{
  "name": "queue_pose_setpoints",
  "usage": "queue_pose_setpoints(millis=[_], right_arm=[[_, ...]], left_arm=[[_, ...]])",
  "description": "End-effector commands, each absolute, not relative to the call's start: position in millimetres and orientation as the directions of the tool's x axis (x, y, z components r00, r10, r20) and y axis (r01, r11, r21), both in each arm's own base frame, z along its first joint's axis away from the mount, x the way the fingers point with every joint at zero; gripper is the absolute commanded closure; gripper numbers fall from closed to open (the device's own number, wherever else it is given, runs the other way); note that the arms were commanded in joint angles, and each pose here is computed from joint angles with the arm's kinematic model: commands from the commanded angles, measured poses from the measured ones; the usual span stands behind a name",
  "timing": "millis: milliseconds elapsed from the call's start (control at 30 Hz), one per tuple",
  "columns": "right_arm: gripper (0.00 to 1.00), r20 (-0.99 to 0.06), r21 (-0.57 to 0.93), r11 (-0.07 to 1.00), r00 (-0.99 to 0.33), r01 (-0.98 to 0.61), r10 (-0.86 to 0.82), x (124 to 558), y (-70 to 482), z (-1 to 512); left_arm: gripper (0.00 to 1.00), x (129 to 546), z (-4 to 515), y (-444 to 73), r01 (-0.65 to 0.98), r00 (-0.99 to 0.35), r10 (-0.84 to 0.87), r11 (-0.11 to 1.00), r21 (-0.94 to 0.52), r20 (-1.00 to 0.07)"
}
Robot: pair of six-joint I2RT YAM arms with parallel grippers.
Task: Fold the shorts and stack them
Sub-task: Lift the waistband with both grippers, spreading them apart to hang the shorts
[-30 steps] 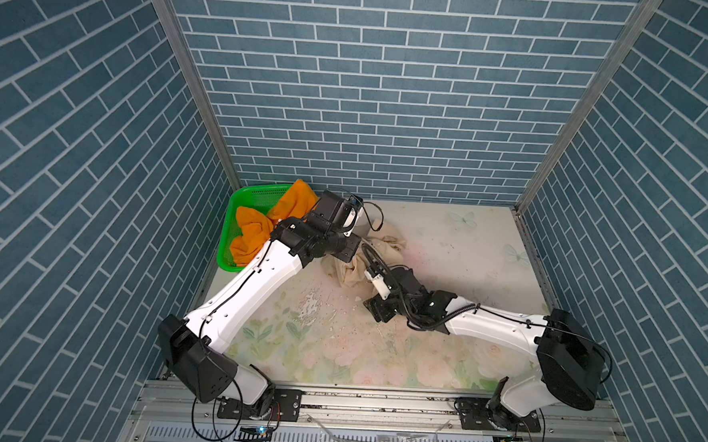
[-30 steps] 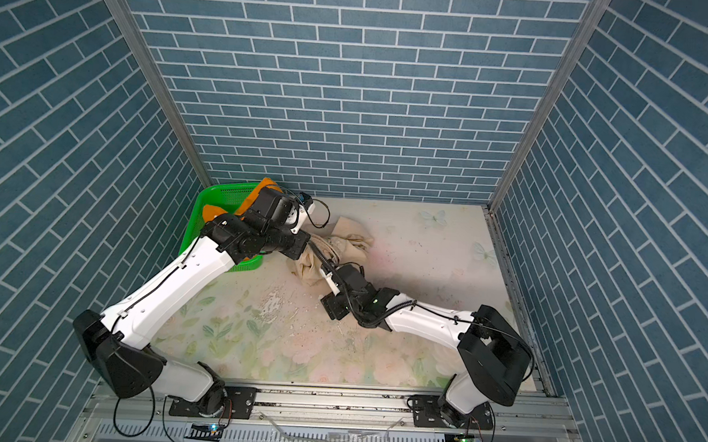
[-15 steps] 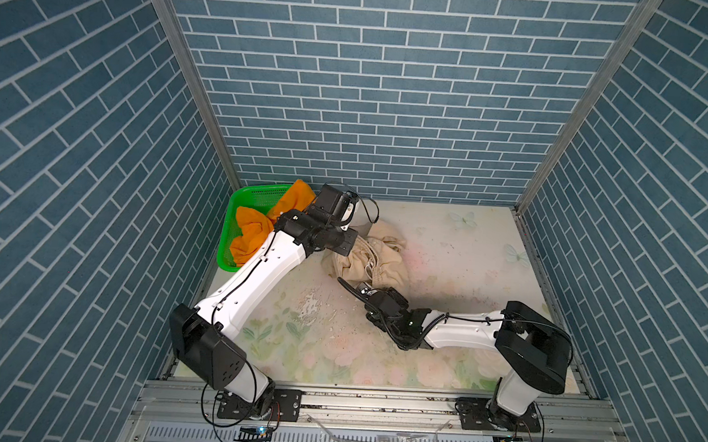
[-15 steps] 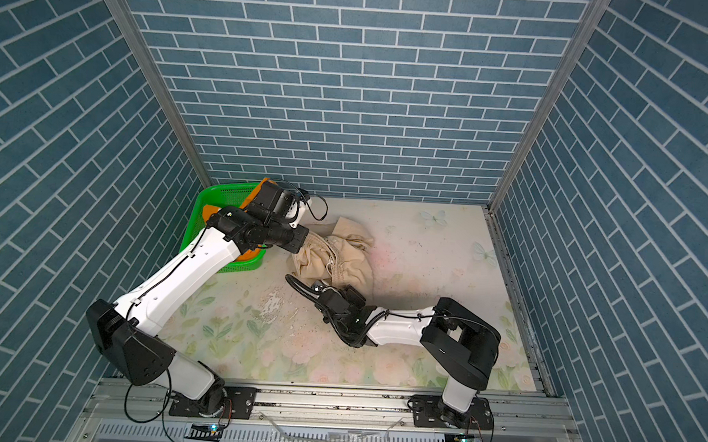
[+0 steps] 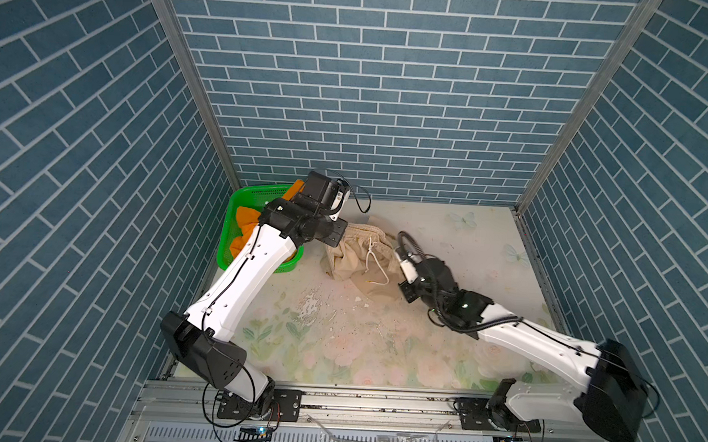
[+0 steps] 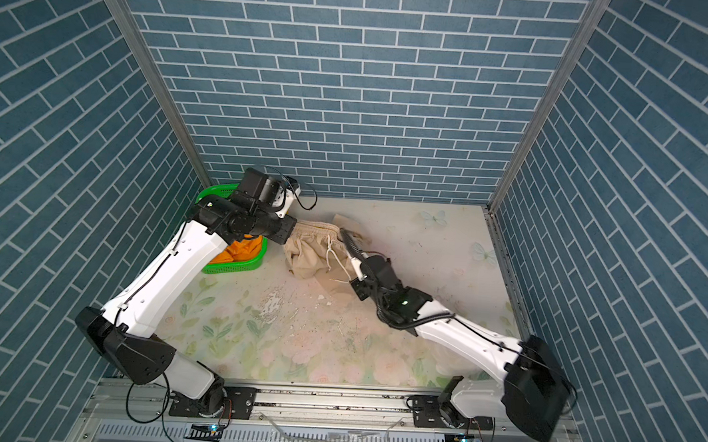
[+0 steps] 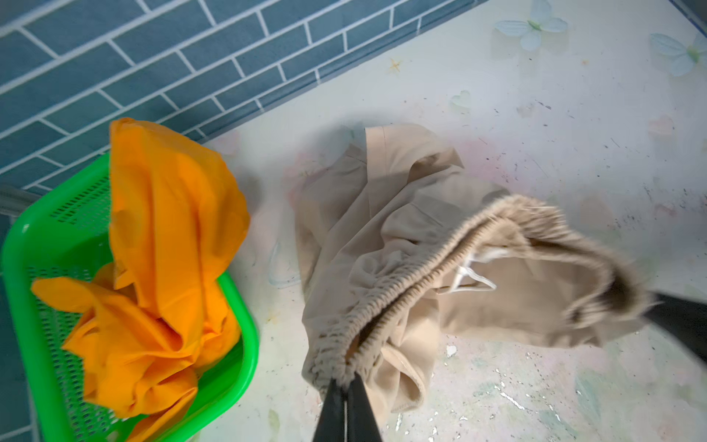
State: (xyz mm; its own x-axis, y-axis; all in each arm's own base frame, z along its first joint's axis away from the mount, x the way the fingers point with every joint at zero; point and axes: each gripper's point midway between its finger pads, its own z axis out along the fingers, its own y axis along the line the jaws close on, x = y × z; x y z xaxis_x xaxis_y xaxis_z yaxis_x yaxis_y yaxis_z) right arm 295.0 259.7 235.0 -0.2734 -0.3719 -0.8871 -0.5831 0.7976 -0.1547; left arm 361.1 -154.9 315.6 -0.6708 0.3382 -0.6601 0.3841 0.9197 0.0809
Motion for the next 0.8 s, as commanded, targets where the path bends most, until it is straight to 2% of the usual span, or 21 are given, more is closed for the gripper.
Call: queue_pose_setpoints(millis=[0,133,300,533,667,767], right_arm=[[1.00,-0.877,-0.010,0.746,-0.352,-0.666,-0.326,275,242,269],[1.00,-0.880,-0.010,0.688,-0.321,-0.726,-0.351,265,238,305],[1.00,-0.923,-0.005,0.707,-0.269,-0.707,-0.276,266,217,348],[1.00,-0.974,0.027,0.710,-0.178,-0.704,-0.139,267,195,426],[1.00,-0.993,-0.017,0.683,-0.065,-0.730,-0.095,236,181,477],[1.00,-0.995,-0.057,0.708,-0.017,-0.704,-0.097,217,164,497]], left_arm=[[1.00,352,349,-142,0.425,-0.634,0.372,0.900,0.096,-0.678],[1.00,336,371,-169,0.576,-0.561,0.412,0.818,0.020,-0.718],[1.00,332,403,-146,0.518,-0.507,0.430,0.845,0.134,-0.747],[1.00,317,457,-147,0.535,-0.378,0.385,0.833,0.141,-0.842],[1.00,301,482,-145,0.551,-0.300,0.368,0.820,0.154,-0.880],[1.00,281,498,-143,0.569,-0.256,0.337,0.810,0.140,-0.906]])
